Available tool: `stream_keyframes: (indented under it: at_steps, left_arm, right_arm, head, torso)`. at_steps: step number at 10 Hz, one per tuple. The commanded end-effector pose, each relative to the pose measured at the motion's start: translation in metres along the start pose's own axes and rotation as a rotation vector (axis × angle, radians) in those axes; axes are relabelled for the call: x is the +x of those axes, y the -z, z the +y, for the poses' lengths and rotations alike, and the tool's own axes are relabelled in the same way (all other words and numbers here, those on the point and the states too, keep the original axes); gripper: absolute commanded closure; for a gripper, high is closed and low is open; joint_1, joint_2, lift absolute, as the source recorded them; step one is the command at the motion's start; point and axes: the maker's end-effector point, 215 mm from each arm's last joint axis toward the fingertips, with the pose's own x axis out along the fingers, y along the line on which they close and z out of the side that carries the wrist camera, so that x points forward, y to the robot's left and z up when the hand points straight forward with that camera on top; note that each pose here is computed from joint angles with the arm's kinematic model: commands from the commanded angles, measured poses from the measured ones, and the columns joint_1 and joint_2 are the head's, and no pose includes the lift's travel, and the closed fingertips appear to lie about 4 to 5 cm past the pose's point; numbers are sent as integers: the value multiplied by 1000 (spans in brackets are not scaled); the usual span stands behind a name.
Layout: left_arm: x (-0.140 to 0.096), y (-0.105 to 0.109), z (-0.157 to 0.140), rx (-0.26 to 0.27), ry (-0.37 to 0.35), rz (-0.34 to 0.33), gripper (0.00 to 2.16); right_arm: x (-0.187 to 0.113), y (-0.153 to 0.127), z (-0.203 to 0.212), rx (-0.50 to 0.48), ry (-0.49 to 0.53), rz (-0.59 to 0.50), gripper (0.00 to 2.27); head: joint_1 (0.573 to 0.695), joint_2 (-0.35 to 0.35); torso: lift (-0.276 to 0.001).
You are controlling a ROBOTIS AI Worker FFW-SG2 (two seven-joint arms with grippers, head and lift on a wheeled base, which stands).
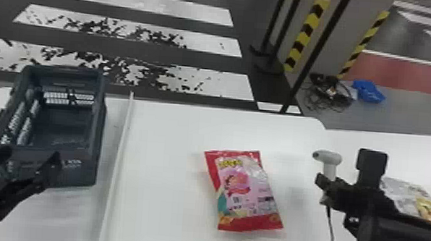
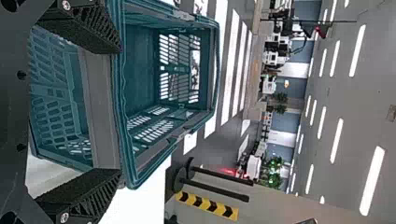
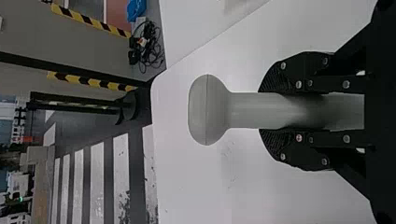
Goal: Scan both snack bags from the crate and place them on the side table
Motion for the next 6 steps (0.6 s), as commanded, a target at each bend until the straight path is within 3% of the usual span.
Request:
stream_keyframes:
  at_steps: [1,6]
  left_arm:
    - [-1,-1,1,3,0,-3,87]
    - [-2,-1,-2,2,4,-2,87]
  right_arm:
    - [13,12,-8,-6,6,27,2256]
    - [35,33,-27,-26,23,69,2256]
  head:
    - [695,-239]
    - [695,-266]
  torso:
    - [-95]
    - [-95]
